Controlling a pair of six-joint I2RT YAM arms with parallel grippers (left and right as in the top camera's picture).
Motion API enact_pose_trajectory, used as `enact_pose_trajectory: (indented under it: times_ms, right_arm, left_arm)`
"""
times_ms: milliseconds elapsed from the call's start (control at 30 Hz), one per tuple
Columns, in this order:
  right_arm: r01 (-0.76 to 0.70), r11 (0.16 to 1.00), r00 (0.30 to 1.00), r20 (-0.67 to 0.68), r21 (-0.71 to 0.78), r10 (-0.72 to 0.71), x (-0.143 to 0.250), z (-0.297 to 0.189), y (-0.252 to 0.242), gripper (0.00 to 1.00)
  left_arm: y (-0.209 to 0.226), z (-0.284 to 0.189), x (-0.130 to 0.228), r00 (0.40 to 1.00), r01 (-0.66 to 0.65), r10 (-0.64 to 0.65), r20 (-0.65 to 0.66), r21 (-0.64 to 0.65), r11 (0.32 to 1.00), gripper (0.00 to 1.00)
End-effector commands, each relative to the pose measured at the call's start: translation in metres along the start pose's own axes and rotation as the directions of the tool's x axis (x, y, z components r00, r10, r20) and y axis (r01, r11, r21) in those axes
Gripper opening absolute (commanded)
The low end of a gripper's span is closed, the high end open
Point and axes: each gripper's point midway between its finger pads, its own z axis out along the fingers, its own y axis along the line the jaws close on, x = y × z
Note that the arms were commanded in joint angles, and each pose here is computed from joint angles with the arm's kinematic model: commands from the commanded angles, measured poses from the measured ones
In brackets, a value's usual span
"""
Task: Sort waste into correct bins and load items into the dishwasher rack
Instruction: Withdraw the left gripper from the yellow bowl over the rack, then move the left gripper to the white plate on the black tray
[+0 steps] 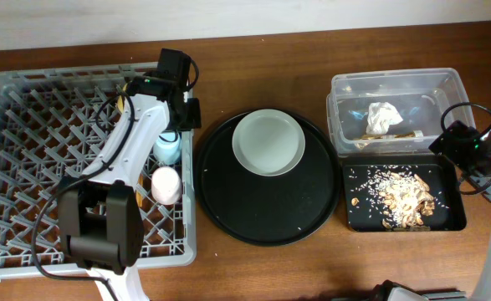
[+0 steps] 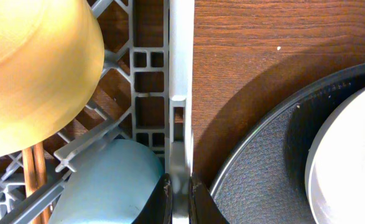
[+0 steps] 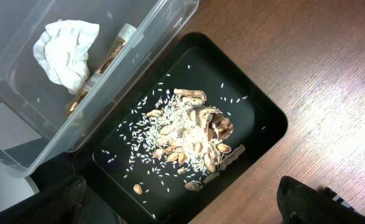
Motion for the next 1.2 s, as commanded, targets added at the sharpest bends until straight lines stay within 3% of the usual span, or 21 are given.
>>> enact_pose_trajectory:
  times_ms: [0, 567, 600, 667, 733, 900, 1000, 1167]
  right_arm:
    - [-0.007, 1.000, 1.000, 0.016, 0.009, 0.007, -0.004, -0.003, -0.003, 0.99]
    - [-0.007, 1.000, 1.000, 0.016, 0.009, 0.007, -0.004, -0.003, -0.003, 0.99]
    - [-0.007, 1.000, 1.000, 0.016, 0.009, 0.007, -0.004, -0.003, -0.003, 0.99]
    - [-0.007, 1.000, 1.000, 0.016, 0.009, 0.007, -0.004, -0.003, -0.003, 0.99]
    - [-0.008, 1.000, 1.000, 0.016, 0.009, 0.007, -0.004, -0.003, -0.003, 0.99]
    - [-0.007, 1.000, 1.000, 0.016, 0.009, 0.007, -0.004, -0.003, -0.003, 0.99]
    - [-0.008, 1.000, 1.000, 0.016, 0.009, 0.007, -0.004, -0.003, -0.003, 0.99]
    - [-0.007, 1.000, 1.000, 0.016, 0.009, 0.007, -0.004, -0.003, -0.003, 0.99]
  left_arm:
    - [-0.008, 0.003, 0.017, 0.999, -0.013, 0.014, -0.050, 0.012, 1.000, 0.04]
    - [-0.011, 0.002, 0.027, 0.996, -0.032, 0.032, -0.084, 0.001, 0.999, 0.06]
    - [-0.011, 0.002, 0.027, 0.996, -0.032, 0.032, -0.083, 0.001, 0.999, 0.07]
    - [-0.013, -0.006, 0.019, 0.998, -0.030, 0.030, -0.058, 0.007, 1.000, 0.25]
    - [-0.015, -0.020, 0.009, 0.999, -0.028, 0.029, -0.025, 0.016, 0.999, 0.33]
    - [-0.025, -0.081, -0.020, 0.996, -0.002, -0.004, 0.092, 0.060, 0.998, 0.41]
    - [-0.059, -0.107, -0.013, 0.991, -0.065, 0.046, 0.125, 0.149, 0.987, 0.40]
    - [-0.119, -0.096, 0.016, 0.978, -0.197, 0.180, 0.105, 0.178, 0.964, 0.39]
